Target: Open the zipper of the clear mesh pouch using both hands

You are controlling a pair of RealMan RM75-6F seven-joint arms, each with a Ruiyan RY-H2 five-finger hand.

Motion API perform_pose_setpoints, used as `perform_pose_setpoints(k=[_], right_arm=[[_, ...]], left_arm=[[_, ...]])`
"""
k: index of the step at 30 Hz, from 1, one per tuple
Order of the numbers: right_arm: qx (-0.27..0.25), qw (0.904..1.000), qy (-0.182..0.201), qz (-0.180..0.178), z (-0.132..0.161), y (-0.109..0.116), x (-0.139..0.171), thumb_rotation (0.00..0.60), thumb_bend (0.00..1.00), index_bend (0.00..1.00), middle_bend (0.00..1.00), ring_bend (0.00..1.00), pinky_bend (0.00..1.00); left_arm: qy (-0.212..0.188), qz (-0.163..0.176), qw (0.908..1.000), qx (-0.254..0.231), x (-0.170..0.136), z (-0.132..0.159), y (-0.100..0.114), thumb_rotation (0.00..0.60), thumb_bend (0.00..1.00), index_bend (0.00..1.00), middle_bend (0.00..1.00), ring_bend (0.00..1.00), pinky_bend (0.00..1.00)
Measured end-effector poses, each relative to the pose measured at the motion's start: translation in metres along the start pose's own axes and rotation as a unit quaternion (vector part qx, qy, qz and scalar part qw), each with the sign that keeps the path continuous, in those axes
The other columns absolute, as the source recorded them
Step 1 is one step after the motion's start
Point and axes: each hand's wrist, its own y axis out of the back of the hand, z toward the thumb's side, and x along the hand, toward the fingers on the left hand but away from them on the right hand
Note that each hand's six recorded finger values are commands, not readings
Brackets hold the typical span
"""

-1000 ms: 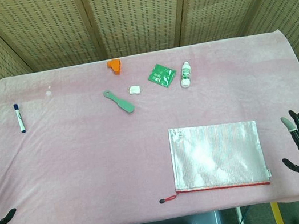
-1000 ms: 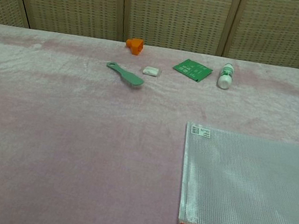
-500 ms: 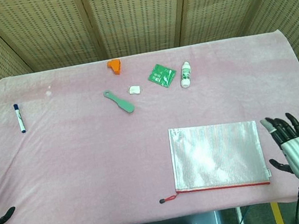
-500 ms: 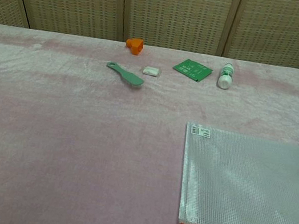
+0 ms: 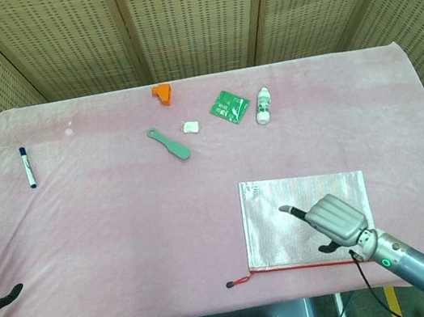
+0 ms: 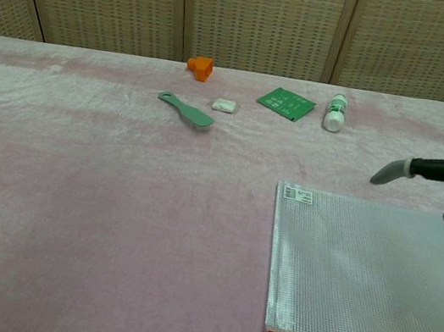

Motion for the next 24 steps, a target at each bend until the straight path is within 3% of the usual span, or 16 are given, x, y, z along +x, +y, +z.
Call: perform_pose_setpoints(k=[4,11,18,24], right_arm=[[-0.023,0.9987,0.031,0.033,0.026,-0.009,-0.027,0.600,0.04,0.34,0.96,0.94,1.00],[-0.025,0.9940,0.083,0.066,0.075,-0.027,-0.061,0.600,0.22,0.39,0.97,0.94,1.00],[-0.027,0.9916,0.095,0.085,0.099,-0.041,-0.084,0.600,0.29,0.47,0.97,0.94,1.00],[-0.023,0.9904,0.100,0.093,0.117,-0.050,-0.098,0.600,0.34,0.48,0.97,0.94,1.00]], left_arm=[[0.003,-0.003,1.0000,0.003,0.002,-0.001,-0.002,0.600,0.00,0.00,0.00,0.00,0.00],[0.008,-0.005,1.0000,0.004,0.005,-0.003,-0.004,0.600,0.00,0.00,0.00,0.00,0.00],[0.010,-0.002,1.0000,0.000,0.004,-0.005,-0.001,0.600,0.00,0.00,0.00,0.00,0.00],[0.011,-0.005,0.9999,-0.006,0.005,-0.006,-0.001,0.600,0.00,0.00,0.00,0.00,0.00]])
